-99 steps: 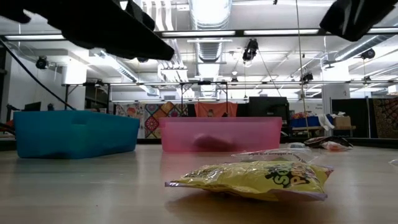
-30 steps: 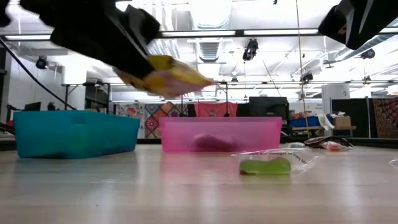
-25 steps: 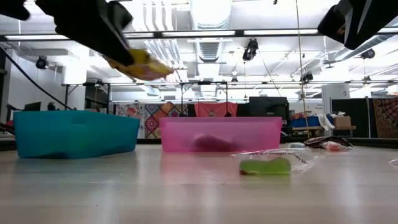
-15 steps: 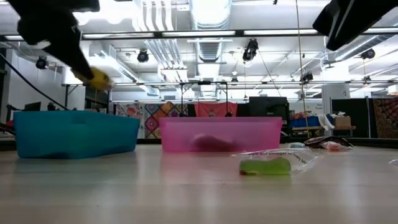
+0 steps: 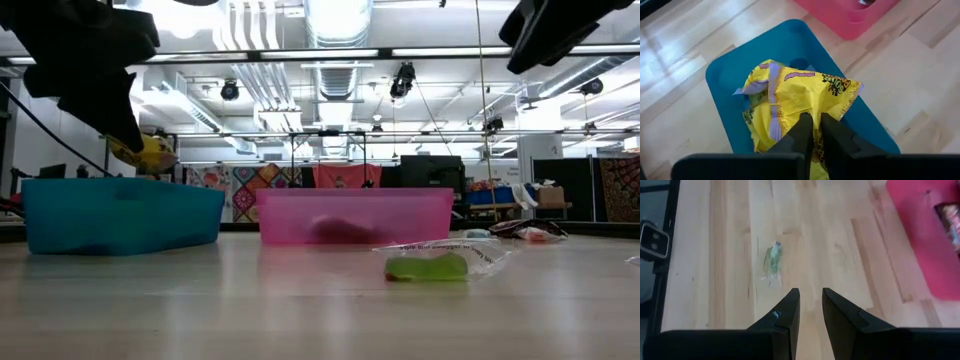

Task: Sort candy
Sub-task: Put the yellow candy into the blue bin, then put the orange gummy into the green bin

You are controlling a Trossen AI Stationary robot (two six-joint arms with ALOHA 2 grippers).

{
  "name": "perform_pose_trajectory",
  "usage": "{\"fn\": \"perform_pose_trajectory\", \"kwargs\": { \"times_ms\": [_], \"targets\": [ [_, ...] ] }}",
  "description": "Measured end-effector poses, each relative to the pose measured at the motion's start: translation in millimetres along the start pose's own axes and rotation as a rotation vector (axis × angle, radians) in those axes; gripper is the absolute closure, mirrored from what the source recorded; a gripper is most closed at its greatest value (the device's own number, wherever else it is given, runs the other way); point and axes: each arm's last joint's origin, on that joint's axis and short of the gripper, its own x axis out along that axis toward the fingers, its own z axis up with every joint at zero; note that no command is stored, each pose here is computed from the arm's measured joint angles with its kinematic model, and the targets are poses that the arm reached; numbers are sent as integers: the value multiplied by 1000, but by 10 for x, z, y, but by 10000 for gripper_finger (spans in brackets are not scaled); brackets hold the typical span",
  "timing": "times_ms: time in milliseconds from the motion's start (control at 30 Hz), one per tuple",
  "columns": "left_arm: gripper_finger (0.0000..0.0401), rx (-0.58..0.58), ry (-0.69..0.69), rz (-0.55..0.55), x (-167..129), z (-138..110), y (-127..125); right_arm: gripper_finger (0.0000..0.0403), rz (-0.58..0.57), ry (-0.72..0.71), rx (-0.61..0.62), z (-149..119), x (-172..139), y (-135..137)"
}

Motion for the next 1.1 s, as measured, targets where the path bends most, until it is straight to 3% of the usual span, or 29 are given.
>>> {"fn": "perform_pose_trajectory", "kwargs": {
  "times_ms": [433, 667, 833, 1000, 1100],
  "targets": [
    [305, -12, -4, 37, 37, 47, 35, 328, -20, -87, -18, 58, 1, 18],
    [279, 46, -3, 36, 23, 60, 29, 328, -45, -104, -6, 62, 1, 11],
    [280, 155, -32, -13, -71, 159, -53, 328, -159, -108, 142, 60, 19, -112],
    [290, 313, -163, -34, -170, 289, -144, 328, -360, -3, 341, 10, 57, -437],
    [301, 351, -218, -13, -198, 336, -153, 328, -505, 73, 468, -31, 50, -672]
  ]
}}
